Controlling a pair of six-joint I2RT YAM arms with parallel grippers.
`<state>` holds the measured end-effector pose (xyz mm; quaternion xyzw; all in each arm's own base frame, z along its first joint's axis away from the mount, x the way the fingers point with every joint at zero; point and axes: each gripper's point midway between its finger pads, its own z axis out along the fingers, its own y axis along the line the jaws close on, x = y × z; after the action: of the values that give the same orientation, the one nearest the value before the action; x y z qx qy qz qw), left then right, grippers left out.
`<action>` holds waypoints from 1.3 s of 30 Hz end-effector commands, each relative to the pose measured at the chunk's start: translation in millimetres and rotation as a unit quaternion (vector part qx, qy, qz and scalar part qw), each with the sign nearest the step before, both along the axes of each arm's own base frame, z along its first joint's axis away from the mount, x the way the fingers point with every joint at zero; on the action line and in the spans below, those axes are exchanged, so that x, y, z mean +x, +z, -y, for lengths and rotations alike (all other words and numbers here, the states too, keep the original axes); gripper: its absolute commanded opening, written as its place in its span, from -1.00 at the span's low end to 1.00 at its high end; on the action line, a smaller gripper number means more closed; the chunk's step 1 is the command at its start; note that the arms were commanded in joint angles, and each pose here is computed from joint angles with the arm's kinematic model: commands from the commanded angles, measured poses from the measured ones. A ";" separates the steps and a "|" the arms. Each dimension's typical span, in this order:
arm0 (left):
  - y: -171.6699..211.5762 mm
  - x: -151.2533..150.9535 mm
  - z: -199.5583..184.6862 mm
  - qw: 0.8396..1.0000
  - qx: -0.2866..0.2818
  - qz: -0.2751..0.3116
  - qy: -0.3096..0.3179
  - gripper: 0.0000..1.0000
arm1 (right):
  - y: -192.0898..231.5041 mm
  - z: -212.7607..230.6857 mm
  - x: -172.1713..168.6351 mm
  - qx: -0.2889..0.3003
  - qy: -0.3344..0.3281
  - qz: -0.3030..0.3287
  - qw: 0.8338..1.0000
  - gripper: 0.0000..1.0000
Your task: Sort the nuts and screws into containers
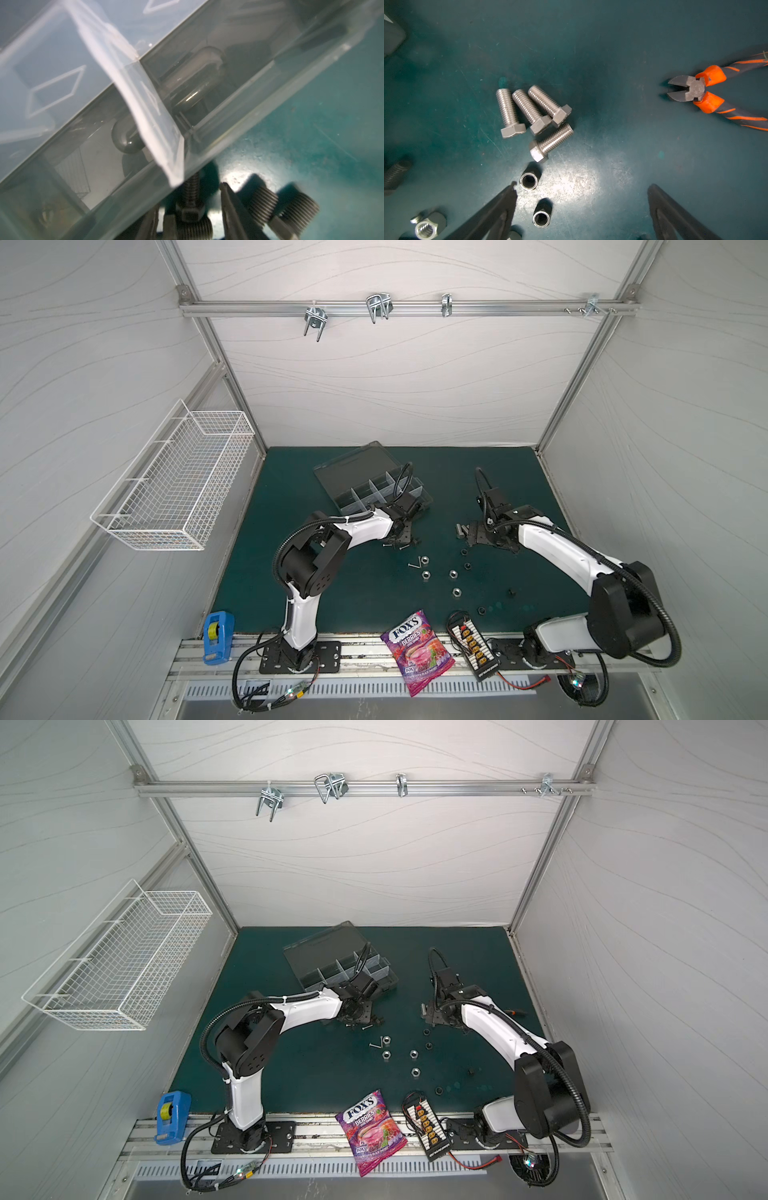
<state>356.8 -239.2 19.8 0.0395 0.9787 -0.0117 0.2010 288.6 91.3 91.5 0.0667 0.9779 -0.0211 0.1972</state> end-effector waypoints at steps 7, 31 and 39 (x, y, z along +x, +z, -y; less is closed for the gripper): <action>-7.6 10.2 -5.1 1.000 0.017 -0.005 0.008 -0.39 | 7.3 3.2 1.6 -0.012 -0.008 0.006 1.000 0.98; -1.6 -2.5 11.8 1.000 0.008 -0.014 -0.023 -0.94 | 15.8 4.5 4.3 -0.010 -0.015 0.019 1.000 0.98; 11.2 -3.6 29.5 0.998 0.000 0.000 -0.056 -1.00 | 16.5 2.5 5.4 -0.006 -0.014 0.021 1.000 0.98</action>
<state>352.6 -254.2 19.8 0.0745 0.9777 -0.0131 0.1958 295.0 89.2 99.1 0.0716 0.9744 -0.0285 0.2111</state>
